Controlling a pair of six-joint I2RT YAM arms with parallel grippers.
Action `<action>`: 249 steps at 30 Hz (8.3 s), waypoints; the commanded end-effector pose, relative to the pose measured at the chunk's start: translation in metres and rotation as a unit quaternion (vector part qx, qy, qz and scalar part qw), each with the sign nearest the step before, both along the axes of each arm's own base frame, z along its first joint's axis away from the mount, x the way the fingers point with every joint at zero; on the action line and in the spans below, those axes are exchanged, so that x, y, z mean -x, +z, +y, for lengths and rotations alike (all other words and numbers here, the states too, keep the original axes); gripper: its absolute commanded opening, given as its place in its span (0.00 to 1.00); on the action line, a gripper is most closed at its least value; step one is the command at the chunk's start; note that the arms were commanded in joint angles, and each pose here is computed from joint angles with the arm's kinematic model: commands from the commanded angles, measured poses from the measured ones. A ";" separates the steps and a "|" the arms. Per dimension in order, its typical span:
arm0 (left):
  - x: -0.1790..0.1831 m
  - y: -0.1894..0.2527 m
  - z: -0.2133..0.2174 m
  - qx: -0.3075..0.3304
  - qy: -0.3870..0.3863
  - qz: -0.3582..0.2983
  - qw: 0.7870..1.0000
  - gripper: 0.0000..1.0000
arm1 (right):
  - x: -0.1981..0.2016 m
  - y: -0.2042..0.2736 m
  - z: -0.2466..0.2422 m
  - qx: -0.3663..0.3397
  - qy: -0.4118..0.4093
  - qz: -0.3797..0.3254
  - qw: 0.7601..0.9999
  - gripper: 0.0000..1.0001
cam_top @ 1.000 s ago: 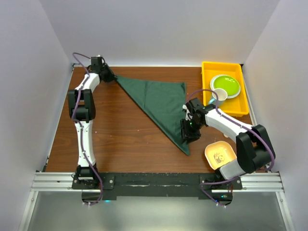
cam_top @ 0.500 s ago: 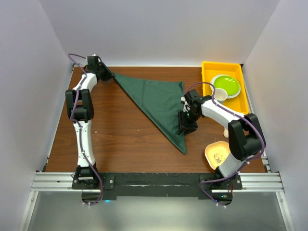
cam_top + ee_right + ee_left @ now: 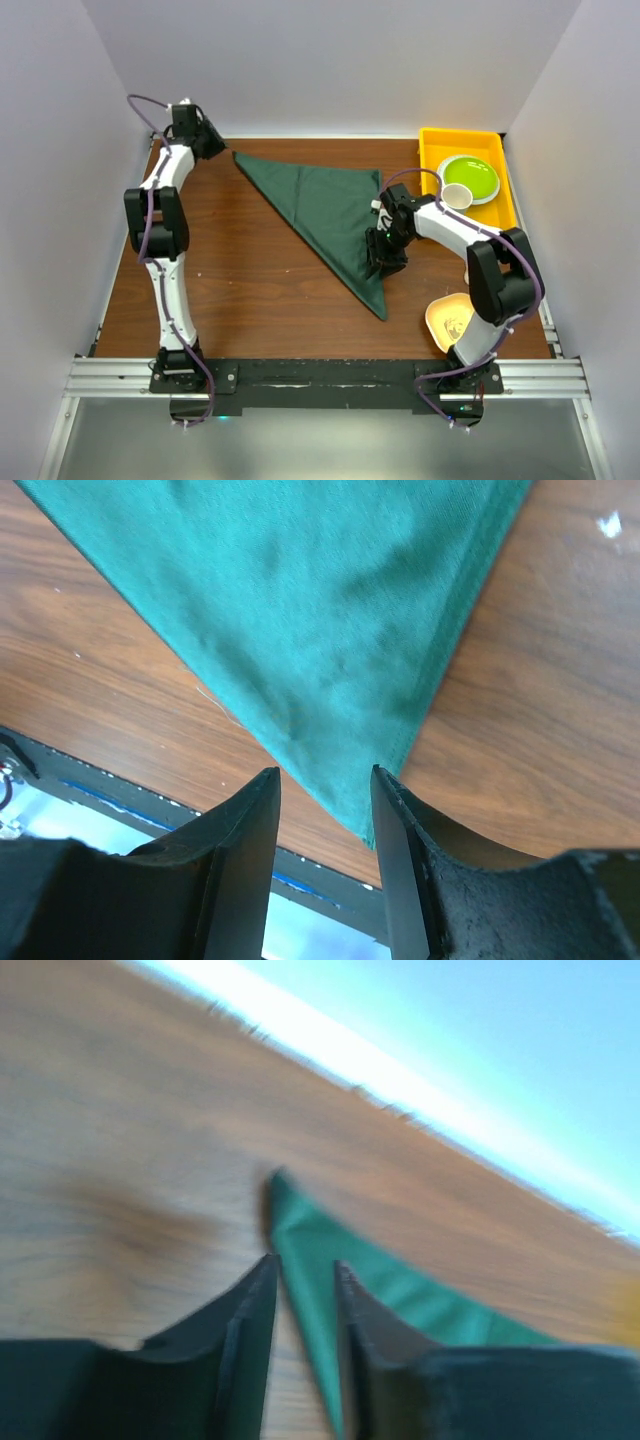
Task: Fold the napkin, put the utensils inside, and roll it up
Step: Fold the napkin, then grab a utensil with the right arm, then place the utensil onto the napkin
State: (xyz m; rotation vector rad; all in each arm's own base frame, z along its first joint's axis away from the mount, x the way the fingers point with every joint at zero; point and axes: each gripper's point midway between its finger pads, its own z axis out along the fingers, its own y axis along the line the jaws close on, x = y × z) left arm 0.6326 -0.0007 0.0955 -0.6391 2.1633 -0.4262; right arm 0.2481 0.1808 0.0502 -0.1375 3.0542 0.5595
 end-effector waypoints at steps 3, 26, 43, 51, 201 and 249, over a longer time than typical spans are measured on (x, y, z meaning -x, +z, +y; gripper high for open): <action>-0.025 0.054 -0.029 0.090 -0.044 -0.113 0.989 0.19 | -0.011 -0.001 0.012 -0.024 0.016 0.001 1.000 0.44; -0.036 0.005 -0.007 0.013 -0.043 -0.058 0.997 0.27 | 0.008 0.000 -0.004 0.007 0.009 0.013 1.000 0.42; 0.099 0.029 -0.190 0.085 -0.221 -0.011 0.971 0.25 | -0.139 0.069 0.073 -0.077 0.023 -0.103 0.991 0.57; 0.154 0.011 -0.201 0.065 -0.260 0.026 0.963 0.11 | -0.134 0.031 0.148 -0.110 0.069 -0.078 0.988 0.40; 0.418 0.093 -0.208 0.042 -0.479 -0.024 0.876 0.56 | 0.018 0.038 -0.275 0.313 0.024 -0.129 0.941 0.00; 0.385 0.055 -0.242 0.235 -0.481 0.059 0.842 0.42 | 0.040 0.110 0.133 0.022 0.708 -0.389 0.589 0.00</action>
